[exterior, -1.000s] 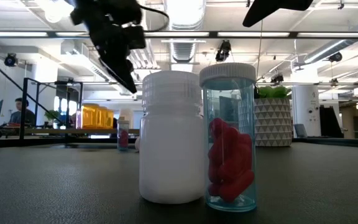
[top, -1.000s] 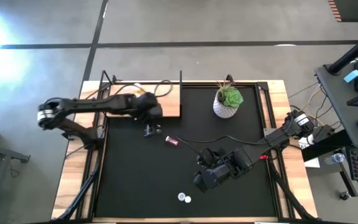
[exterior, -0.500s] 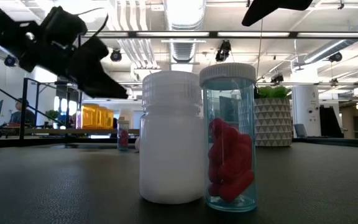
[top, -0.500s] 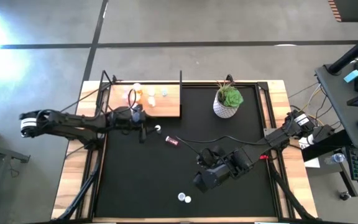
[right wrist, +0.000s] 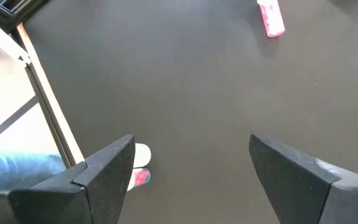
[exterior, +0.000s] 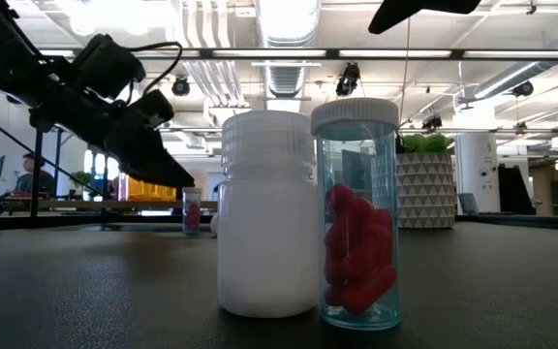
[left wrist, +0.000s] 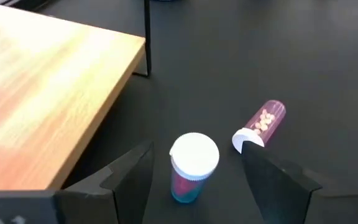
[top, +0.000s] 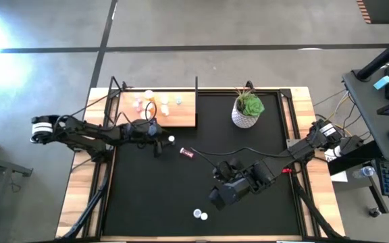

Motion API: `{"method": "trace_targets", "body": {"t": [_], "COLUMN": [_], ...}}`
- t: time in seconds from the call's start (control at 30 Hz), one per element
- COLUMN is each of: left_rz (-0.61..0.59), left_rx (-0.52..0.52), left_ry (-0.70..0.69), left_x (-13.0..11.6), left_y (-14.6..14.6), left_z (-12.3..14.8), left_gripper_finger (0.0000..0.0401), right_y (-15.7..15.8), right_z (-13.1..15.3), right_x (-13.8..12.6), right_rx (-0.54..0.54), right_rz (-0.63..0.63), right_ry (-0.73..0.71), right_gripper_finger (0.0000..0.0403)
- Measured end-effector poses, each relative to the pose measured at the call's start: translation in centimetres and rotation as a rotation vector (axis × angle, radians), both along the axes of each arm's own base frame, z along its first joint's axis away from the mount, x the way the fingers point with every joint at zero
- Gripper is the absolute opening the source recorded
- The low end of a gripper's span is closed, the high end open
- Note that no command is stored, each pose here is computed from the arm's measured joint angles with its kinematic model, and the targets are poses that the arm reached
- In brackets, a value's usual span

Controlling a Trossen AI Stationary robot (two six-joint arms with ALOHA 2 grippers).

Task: Pick and place medicine bottles onto shelf by color
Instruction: Put the bottom left blue pill bottle on the center of the table

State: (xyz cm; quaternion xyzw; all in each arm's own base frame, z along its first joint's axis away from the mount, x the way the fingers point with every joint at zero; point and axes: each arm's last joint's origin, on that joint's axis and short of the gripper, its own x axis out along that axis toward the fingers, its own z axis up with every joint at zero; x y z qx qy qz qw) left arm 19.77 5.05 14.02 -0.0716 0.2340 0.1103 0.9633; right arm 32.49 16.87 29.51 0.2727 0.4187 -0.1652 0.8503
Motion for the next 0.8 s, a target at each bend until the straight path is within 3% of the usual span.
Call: {"method": "trace_targets", "body": {"t": [0.8], "left_rz": [-0.003], "left_rx": [-0.031], "left_ry": [0.032], "left_x": [0.2], "left_y": [-0.3], "left_z": [-0.7], "left_gripper_finger": [0.0221], "right_y": [0.0], "right_z": [0.0], "right_x": [0.0], "right_rx": [0.001], "right_rz": [0.001], "right_ry": [-0.002], "right_gripper_finger": [0.0306]}}
